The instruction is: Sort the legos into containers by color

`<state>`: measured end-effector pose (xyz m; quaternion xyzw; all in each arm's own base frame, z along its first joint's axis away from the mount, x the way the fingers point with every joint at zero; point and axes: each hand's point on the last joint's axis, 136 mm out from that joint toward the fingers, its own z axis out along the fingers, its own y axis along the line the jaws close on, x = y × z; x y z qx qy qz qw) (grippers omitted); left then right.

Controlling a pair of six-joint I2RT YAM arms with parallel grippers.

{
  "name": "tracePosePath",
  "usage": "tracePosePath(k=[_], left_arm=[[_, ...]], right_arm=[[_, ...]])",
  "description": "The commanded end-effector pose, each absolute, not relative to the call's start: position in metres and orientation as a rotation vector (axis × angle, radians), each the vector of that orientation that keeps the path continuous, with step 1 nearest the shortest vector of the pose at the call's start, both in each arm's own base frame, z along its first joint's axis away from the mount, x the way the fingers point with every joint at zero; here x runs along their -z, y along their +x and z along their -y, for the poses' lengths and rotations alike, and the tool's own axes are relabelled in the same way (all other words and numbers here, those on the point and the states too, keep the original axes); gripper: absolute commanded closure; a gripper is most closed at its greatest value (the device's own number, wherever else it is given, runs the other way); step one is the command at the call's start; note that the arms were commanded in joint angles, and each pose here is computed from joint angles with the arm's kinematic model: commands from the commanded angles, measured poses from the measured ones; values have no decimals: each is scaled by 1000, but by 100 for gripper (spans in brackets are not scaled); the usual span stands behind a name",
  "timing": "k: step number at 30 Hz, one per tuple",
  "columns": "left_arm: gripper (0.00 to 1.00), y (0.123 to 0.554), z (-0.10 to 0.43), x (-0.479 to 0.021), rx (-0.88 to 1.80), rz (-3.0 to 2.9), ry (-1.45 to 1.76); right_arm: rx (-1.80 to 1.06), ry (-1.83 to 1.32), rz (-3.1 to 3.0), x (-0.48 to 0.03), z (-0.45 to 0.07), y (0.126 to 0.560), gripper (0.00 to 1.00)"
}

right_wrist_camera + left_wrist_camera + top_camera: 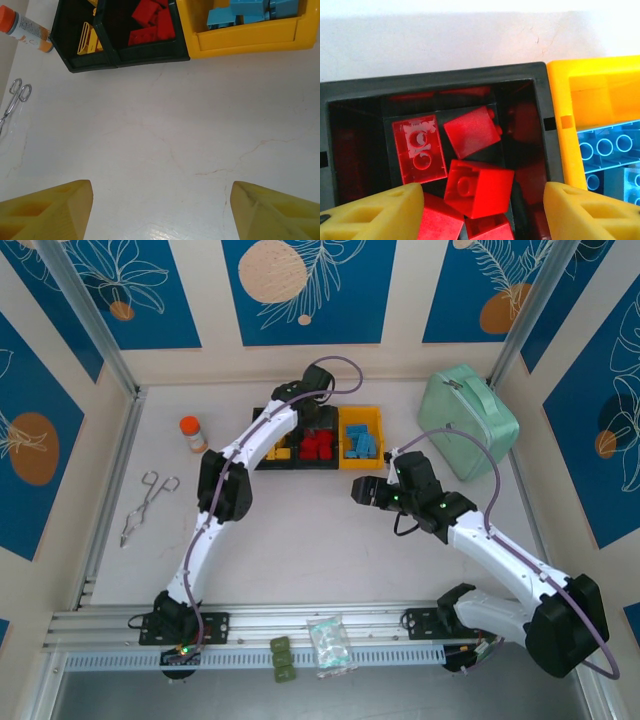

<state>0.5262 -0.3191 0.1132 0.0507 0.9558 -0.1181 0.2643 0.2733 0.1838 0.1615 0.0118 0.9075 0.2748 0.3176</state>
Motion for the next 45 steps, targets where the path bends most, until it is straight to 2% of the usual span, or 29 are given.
tracePosePath(k=[1,6,12,16,17,18,19,20,25,30,35,41,45], left_arm=[[37,513,310,-163,333,-2527,163],[36,488,297,-203,385,-2451,168],[31,441,270,-213,404,-2407,206],[19,411,243,-215,382,-2341,205],[14,404,235,-216,374,-2320,204],[11,398,228,-215,361,-2309,198],[3,392,219,-214,345,-2296,188],[1,386,210,-214,328,-2282,181],[1,363,158,-208,186,-2242,124],[1,354,84,-202,-14,-2119,-35],[1,341,11,-181,-207,-2001,-164],[1,350,-19,-155,-273,-1943,-203],[1,368,-17,-134,-244,-1874,-184]], right_arm=[[-750,16,-2375,-167,-183,268,27],[-726,-3,-2374,-169,-181,267,27],[-687,-50,-2354,-175,-178,277,23],[-671,-65,-2332,-180,-175,289,15],[-665,-67,-2328,-181,-175,292,5],[-658,-73,-2326,-181,-174,295,1],[-649,-75,-2325,-182,-174,298,1],[-639,-75,-2325,-182,-172,301,1],[-554,-79,-2289,-187,-161,317,1],[-266,7,-2187,-188,-120,339,1],[20,-51,-1959,-190,-84,352,1],[179,127,-1961,-156,-24,363,1],[188,117,-1932,-131,-18,374,1]])
